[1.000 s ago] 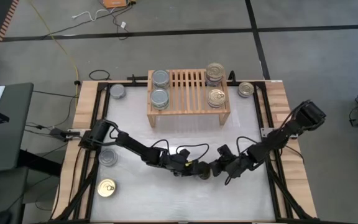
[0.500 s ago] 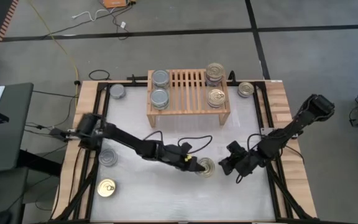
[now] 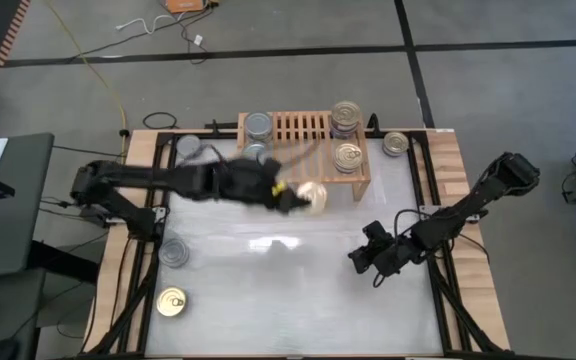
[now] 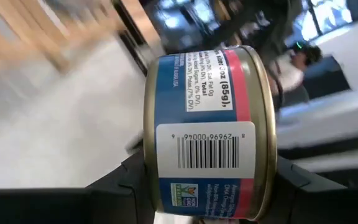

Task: Stack canned seafood by type on shelf
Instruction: Put the blue-pink tuna can on the shelf

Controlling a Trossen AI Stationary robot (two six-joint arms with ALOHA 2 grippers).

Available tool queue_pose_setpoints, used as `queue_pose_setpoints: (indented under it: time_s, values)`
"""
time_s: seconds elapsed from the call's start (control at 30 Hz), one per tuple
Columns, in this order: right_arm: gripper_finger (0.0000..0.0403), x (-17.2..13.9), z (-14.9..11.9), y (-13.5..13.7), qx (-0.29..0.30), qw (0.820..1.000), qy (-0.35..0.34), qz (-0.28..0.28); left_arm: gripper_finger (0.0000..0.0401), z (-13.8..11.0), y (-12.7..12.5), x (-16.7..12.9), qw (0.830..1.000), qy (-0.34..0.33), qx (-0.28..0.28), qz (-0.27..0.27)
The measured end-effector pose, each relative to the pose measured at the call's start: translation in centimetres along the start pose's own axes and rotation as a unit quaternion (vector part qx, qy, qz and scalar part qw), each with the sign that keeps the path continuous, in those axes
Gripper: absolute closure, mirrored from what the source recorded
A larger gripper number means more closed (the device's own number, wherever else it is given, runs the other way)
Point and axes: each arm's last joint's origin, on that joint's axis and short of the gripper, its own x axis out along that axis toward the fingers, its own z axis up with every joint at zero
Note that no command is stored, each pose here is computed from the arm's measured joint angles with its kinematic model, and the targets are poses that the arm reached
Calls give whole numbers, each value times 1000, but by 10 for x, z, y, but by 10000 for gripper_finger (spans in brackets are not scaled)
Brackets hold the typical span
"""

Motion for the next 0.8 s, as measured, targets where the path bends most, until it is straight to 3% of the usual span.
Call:
queue_pose_setpoints:
  time_s: [0.1, 0.3, 0.43, 0.6, 0.8]
  values:
    - [269, 4, 9, 0, 16, 1000, -13, -3, 217, 37, 8, -9, 1000, -18, 11, 20]
    - [269, 11, 29, 2, 48, 998, -43, 3, 217, 109, 33, -21, 999, -50, 17, 2]
    - [269, 15, 42, 2, 50, 997, -64, 9, 217, 145, 54, -14, 999, -35, 20, -4]
    - [269, 18, 53, 2, 70, 994, -82, 11, 217, 181, 77, 3, 999, -7, 48, 18]
    - [269, 19, 57, 1, 76, 993, -88, 7, 217, 203, 107, 30, 996, 20, 55, 61]
